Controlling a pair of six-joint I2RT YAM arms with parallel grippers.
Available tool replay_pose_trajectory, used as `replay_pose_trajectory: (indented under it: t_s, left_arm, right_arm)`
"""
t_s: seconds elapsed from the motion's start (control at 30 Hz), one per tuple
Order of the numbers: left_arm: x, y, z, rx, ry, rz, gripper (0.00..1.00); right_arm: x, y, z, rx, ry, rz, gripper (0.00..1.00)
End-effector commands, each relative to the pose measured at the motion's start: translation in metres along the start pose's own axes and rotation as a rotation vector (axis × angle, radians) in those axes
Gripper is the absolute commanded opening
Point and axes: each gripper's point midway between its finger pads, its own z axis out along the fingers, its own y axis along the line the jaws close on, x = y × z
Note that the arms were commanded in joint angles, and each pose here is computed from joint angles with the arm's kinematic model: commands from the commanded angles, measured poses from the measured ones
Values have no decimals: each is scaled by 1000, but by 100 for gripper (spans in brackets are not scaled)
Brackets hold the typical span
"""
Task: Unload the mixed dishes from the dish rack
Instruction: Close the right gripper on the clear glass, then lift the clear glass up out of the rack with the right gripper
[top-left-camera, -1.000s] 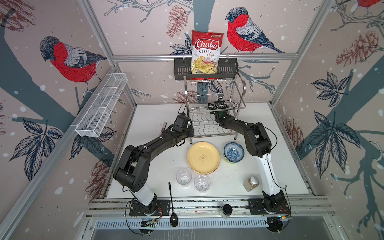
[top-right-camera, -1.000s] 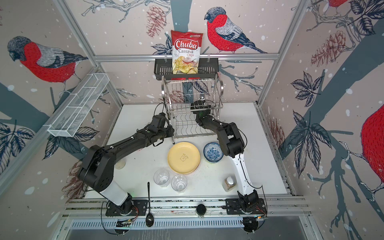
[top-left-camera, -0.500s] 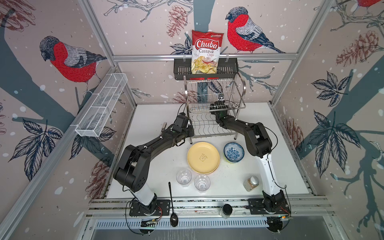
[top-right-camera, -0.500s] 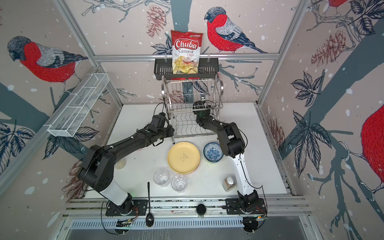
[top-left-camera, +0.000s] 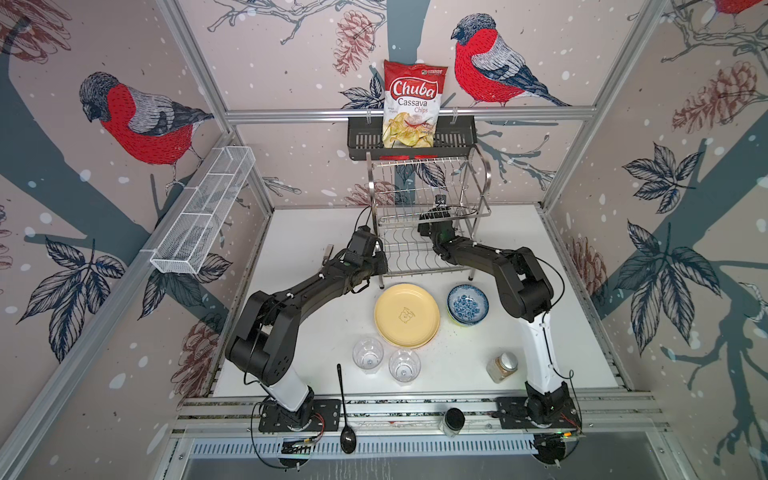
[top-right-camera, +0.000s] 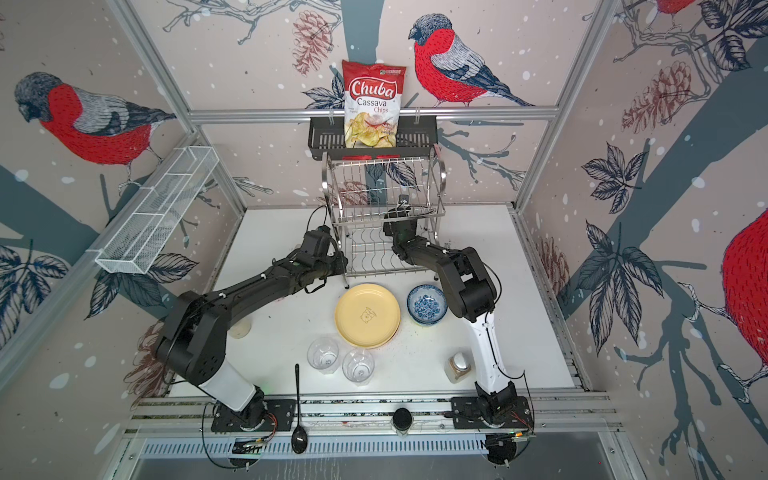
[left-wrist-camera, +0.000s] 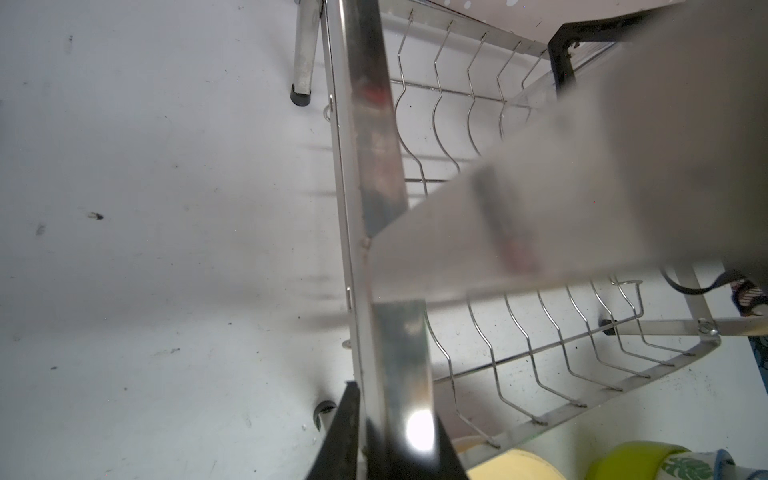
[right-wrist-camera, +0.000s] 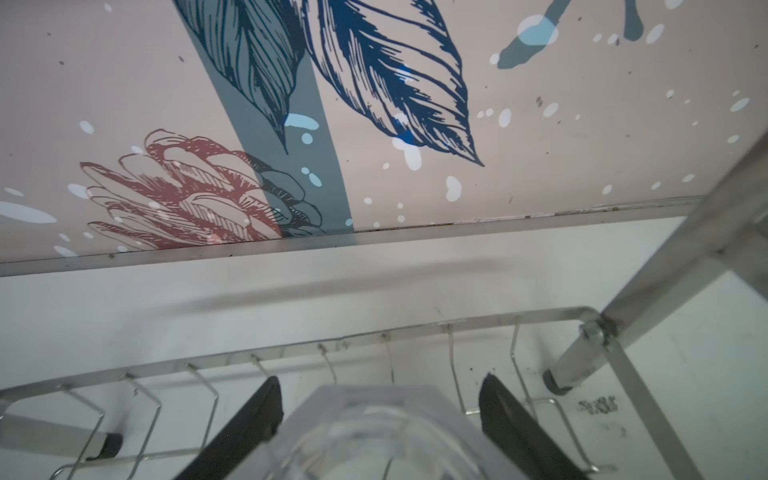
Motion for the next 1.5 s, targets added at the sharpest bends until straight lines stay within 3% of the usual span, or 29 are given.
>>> replay_pose_trajectory:
  t_s: [0.0,0.93,1.47]
  left_arm:
    - [30,8,2,-7,122,-29,9]
    - [34,11,6,-15,126,-29,9]
    - [35,12,8,-21,131,-33,8]
  right_arm:
    - [12,15,-13,-75,75,43,35]
    - [29,17,-90,-409,271,449,27]
    - [11,11,-116,-529,243,649,26]
